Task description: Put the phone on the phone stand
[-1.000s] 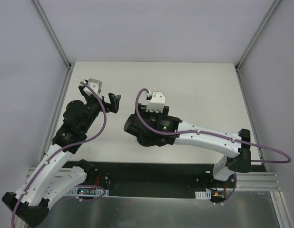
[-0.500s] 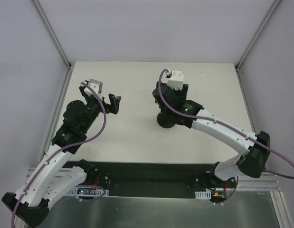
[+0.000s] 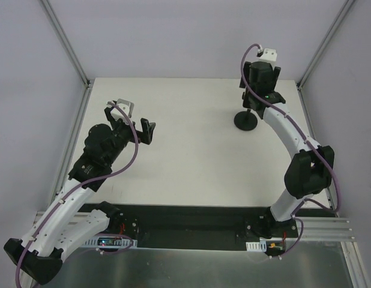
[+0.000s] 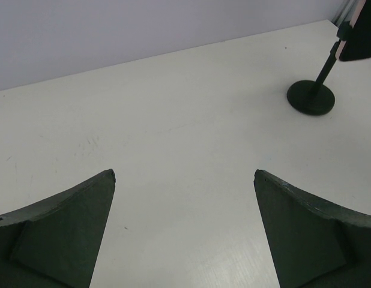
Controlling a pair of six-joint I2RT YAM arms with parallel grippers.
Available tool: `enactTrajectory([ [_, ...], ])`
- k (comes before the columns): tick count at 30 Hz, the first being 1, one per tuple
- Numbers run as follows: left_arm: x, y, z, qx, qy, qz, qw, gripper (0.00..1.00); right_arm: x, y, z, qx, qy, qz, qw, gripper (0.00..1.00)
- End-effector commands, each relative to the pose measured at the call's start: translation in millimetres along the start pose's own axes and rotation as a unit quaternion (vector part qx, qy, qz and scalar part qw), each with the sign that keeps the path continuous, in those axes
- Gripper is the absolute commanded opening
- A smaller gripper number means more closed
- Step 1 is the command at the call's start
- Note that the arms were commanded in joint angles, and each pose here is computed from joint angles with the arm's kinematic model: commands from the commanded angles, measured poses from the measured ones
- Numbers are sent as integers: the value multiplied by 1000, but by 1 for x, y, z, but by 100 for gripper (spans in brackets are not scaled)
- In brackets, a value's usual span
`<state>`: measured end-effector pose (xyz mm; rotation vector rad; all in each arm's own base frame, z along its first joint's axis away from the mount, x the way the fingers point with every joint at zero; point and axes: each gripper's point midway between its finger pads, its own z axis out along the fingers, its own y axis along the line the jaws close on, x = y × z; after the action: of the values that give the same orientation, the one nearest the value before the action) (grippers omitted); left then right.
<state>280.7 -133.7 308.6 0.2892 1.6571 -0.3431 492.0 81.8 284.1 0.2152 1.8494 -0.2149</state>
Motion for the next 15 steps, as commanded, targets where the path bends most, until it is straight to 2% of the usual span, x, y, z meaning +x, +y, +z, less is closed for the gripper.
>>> enactTrajectory([
  [1, -19, -4, 1, 10, -22, -15, 1000, 97, -64, -33, 46, -32, -94, -18, 995, 0],
  [7, -12, -3, 7, 6, -11, -11, 1000, 97, -87, -81, 117, -19, -137, -1, 990, 0],
  [8, -12, -2, 8, 4, -10, -11, 1000, 97, -74, -81, 136, -24, -129, -9, 991, 0],
  [9, -9, -1, 9, 2, -5, -10, 1000, 98, -98, -84, 140, -23, -155, -4, 988, 1],
  [11, -8, -2, 11, 3, -2, -8, 1000, 97, -91, -99, 167, -15, -150, -3, 989, 0],
  [13, -3, -1, 15, 1, 6, -7, 1000, 97, -123, -110, 173, -14, -185, 2, 983, 0],
  [14, -1, 0, 17, 0, 10, -6, 1000, 97, -109, -109, 192, -14, -173, -1, 985, 1],
  [15, 0, -1, 18, 1, 13, -5, 1000, 97, -140, -115, 189, -11, -200, 3, 980, 0],
])
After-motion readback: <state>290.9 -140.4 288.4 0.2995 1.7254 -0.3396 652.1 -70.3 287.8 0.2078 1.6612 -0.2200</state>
